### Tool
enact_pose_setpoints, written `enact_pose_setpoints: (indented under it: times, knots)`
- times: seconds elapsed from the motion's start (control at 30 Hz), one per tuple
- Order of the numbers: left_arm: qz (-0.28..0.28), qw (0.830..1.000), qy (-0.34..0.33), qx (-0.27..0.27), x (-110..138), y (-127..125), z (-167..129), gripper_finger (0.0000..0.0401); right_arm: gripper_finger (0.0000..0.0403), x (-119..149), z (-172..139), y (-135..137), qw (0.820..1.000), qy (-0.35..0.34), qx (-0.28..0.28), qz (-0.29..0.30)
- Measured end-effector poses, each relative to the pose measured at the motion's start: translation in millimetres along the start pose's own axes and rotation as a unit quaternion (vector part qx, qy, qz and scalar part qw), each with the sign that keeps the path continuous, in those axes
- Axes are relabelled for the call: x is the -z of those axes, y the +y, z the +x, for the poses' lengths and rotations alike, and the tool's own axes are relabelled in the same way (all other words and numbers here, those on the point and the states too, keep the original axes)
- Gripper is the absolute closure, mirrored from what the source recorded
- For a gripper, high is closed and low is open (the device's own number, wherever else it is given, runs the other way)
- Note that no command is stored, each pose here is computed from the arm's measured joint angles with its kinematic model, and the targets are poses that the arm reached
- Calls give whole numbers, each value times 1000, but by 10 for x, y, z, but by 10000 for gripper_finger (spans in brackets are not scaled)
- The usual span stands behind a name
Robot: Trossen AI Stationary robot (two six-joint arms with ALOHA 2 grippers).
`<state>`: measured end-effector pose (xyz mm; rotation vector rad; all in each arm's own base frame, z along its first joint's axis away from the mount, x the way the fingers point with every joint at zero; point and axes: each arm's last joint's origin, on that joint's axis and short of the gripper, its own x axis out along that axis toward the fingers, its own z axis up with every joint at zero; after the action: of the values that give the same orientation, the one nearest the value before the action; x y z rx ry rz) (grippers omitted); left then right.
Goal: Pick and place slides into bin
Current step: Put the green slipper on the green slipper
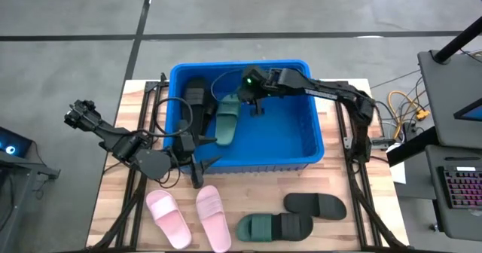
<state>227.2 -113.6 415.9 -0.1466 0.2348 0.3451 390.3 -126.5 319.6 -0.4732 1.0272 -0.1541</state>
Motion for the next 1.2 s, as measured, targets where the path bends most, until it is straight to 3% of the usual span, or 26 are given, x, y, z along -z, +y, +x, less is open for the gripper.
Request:
enact_pose_setpoints:
  times: [0.27, 0.53, 0.83, 1.0, 1.2]
  knots:
    - [6, 1000, 16, 25, 26, -12, 4, 168, 319, -55, -1088, 583, 998, -9, -43, 41]
    - [46, 995, 51, 68, 120, -42, 34, 168, 321, 215, -2120, 1133, 990, -36, -112, 83]
    - [57, 991, 66, 104, 138, -65, 57, 168, 330, 303, -2559, 1847, 971, -17, -189, 144]
    - [45, 980, 104, 161, 227, -185, 143, 168, 326, 229, -2620, 2345, 961, -3, -226, 162]
    - [-9, 965, 171, 200, 430, -390, 331, 168, 317, 184, -2545, 2866, 963, 30, -217, 155]
